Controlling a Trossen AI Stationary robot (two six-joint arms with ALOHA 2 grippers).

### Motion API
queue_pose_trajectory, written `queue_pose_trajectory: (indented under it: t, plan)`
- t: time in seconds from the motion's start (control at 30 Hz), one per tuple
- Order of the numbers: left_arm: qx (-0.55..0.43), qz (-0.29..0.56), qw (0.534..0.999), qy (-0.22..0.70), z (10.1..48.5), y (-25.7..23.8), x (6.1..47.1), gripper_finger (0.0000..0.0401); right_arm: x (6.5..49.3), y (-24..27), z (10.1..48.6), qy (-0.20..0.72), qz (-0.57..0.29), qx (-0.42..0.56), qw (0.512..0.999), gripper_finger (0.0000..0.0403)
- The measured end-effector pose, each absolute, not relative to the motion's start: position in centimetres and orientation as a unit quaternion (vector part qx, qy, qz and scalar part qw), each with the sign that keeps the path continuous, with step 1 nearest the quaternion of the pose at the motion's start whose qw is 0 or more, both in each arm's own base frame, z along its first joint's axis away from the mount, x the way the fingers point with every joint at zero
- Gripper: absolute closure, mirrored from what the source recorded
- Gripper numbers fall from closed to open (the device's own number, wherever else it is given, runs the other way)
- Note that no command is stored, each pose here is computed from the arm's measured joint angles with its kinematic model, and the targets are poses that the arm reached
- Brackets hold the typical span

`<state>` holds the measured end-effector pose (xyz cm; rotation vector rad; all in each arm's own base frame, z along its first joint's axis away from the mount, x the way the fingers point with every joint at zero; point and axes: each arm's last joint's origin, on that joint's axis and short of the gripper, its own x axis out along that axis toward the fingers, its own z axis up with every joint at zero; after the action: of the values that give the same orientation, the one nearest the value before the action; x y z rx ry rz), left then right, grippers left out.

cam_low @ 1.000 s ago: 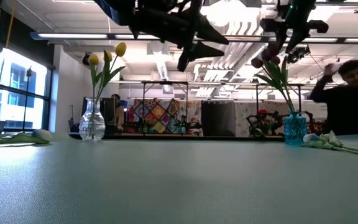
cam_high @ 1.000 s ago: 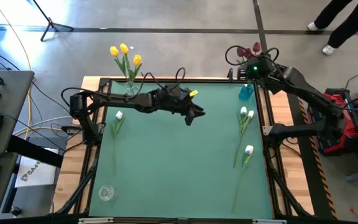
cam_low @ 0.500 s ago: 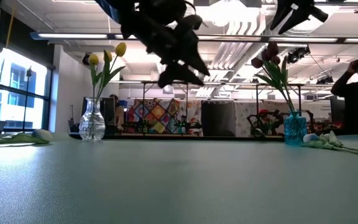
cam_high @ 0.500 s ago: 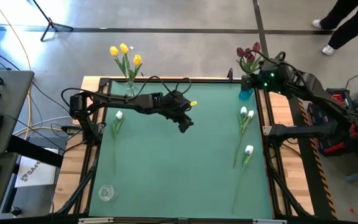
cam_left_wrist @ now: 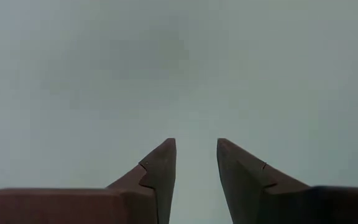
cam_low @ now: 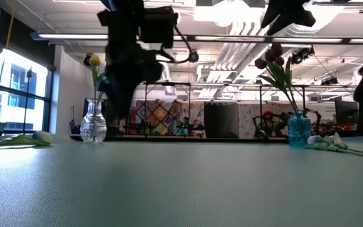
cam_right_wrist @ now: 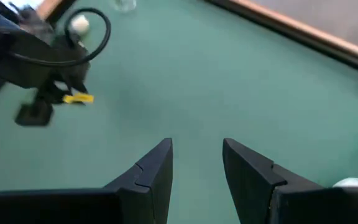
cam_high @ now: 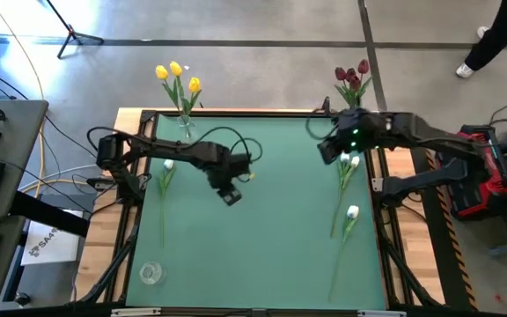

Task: Sort flowers into vase by color
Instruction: Put the bottom right white tulip into the bottom transparent vase

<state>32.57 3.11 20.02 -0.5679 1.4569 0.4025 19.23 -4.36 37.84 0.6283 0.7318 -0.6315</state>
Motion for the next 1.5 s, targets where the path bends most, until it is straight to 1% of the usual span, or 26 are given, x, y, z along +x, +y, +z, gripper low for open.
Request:
queue_pose_trajectory:
  t: [0.1,0.2,0.33,0.43,0.53,0.67,0.8,0.97,1.03,1.1,1.2,1.33,1.43,1.5]
  plan:
    - [-0.231,0.195,0.663,0.684,20.0,2.0,31.7,0.0305,20.8,-3.7,36.9,0.374,-0.290,0.283,0.834,0.0273]
    - [-0.222,0.187,0.663,0.690,20.1,1.1,31.6,0.0310,22.2,-3.2,35.9,0.399,-0.283,0.273,0.828,0.0273]
    - [-0.230,0.175,0.678,0.676,20.5,0.6,30.5,0.0316,23.4,-2.7,34.9,0.425,-0.271,0.265,0.822,0.0273]
    - [-0.244,0.184,0.689,0.657,20.9,0.8,28.3,0.0320,23.6,-2.3,34.8,0.429,-0.265,0.262,0.823,0.0273]
    - [-0.276,0.196,0.715,0.612,21.4,1.4,25.8,0.0321,23.6,-1.8,34.8,0.428,-0.260,0.267,0.823,0.0273]
    - [-0.341,0.207,0.757,0.517,21.6,1.9,23.3,0.0321,23.3,-1.3,34.5,0.451,-0.258,0.274,0.810,0.0273]
    - [-0.386,0.220,0.774,0.452,21.5,1.8,21.7,0.0321,22.7,-0.9,33.8,0.490,-0.293,0.285,0.770,0.0273]
    - [-0.398,0.236,0.786,0.410,21.5,1.3,21.3,0.0321,22.0,-0.5,32.8,0.526,-0.360,0.296,0.711,0.0275]
    - [-0.394,0.233,0.793,0.402,21.6,1.0,21.5,0.0321,21.9,-0.1,32.2,0.536,-0.371,0.301,0.696,0.0280]
    - [-0.390,0.230,0.798,0.398,21.6,0.8,21.7,0.0321,21.7,0.4,30.8,0.548,-0.372,0.315,0.679,0.0288]
    - [-0.387,0.225,0.799,0.402,21.4,0.5,21.8,0.0321,21.4,1.3,27.5,0.571,-0.359,0.352,0.649,0.0301]
    - [-0.377,0.224,0.804,0.403,21.4,0.2,21.9,0.0321,20.6,3.2,23.5,0.608,-0.333,0.406,0.596,0.0311]
    - [-0.369,0.230,0.808,0.398,21.4,0.1,21.9,0.0321,19.7,4.8,22.1,0.632,-0.337,0.421,0.557,0.0316]
    - [-0.360,0.231,0.812,0.397,21.4,0.1,21.9,0.0321,19.2,5.8,21.8,0.637,-0.345,0.424,0.543,0.0320]
